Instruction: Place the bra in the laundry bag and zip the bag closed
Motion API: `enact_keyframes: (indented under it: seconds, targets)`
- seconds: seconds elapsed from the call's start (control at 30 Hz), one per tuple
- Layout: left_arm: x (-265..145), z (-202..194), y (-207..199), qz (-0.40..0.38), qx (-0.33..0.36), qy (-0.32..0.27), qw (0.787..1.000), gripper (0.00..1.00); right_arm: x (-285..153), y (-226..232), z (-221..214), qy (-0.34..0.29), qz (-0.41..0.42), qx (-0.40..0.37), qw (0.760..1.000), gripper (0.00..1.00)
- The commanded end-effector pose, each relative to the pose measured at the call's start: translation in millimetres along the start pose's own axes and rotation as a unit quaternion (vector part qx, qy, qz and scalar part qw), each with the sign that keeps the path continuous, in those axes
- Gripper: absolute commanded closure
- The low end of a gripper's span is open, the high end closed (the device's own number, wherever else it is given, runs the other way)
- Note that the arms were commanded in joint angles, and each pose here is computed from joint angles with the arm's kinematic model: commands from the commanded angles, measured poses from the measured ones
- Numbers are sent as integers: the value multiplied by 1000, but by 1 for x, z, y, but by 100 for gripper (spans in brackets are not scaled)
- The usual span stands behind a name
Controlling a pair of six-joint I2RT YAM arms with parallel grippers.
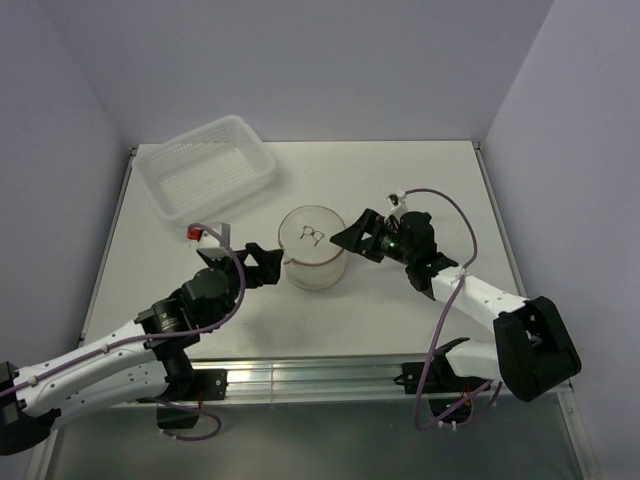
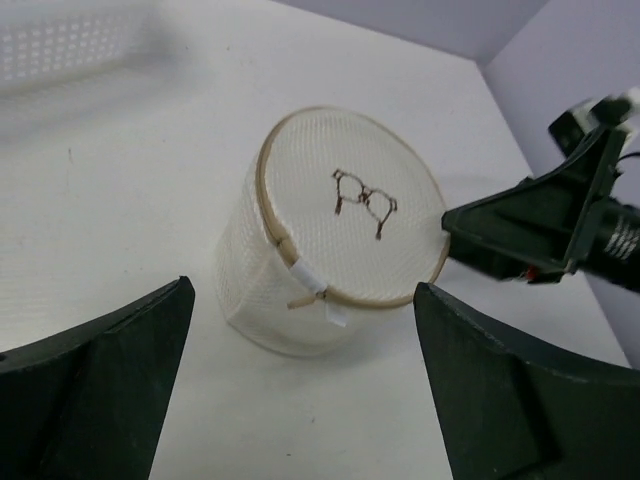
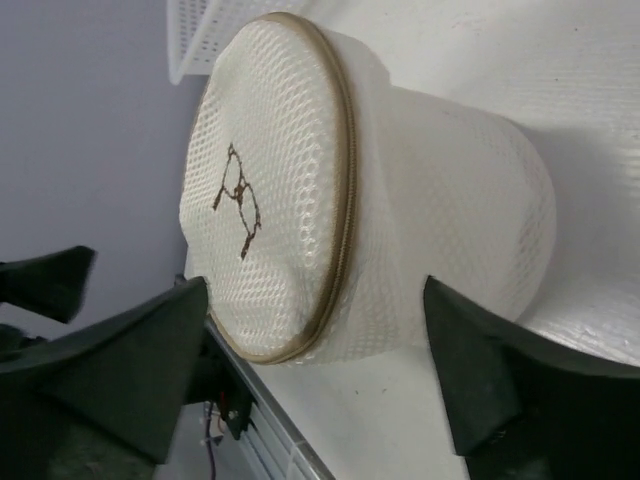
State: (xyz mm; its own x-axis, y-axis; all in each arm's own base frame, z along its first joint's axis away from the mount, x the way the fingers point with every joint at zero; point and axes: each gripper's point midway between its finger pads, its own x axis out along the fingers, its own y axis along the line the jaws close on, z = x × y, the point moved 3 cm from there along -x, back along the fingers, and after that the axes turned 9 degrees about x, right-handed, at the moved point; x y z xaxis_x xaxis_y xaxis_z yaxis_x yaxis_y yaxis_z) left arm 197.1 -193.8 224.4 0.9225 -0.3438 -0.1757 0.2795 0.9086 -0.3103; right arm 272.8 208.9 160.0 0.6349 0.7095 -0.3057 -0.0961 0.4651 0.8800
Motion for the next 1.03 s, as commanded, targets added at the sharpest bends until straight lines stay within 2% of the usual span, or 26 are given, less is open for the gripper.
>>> enact_keyframes:
  seconds: [0.0,0.1,0.17,0.2,0.33,0.37,0.57,0.73,0.83,1.0]
  targets:
    - [-12,42,2,16,-16,-35,999,1,-4,18,17,-30,7,-32,999,1]
    - [-19,52,2,15,-18,-38,999,1,-16,25,23,-52,-7,-57,997,0]
    - [-23,59,3,15,-21,-42,999,4,-29,30,32,-94,-15,-73,993,0]
    - [-25,63,4,15,-20,-43,999,1,-41,36,34,-113,-12,-80,990,0]
    - [-36,75,4,3,-15,-46,999,1,-70,31,37,-173,-27,-89,980,0]
    - [-41,80,5,-3,-19,-51,998,1,-76,21,35,-178,-47,-93,978,0]
    - [-65,95,15,-21,-31,-64,997,1,-124,33,34,-234,-38,-133,962,0]
    - [-84,100,35,-11,-58,-82,995,1,-171,47,53,-334,-49,-147,930,0]
    - [-89,94,44,-2,-67,-82,994,1,-185,46,58,-361,-64,-142,919,0]
    - [-100,96,46,-29,-70,-89,993,1,-191,54,61,-364,-65,-146,918,1]
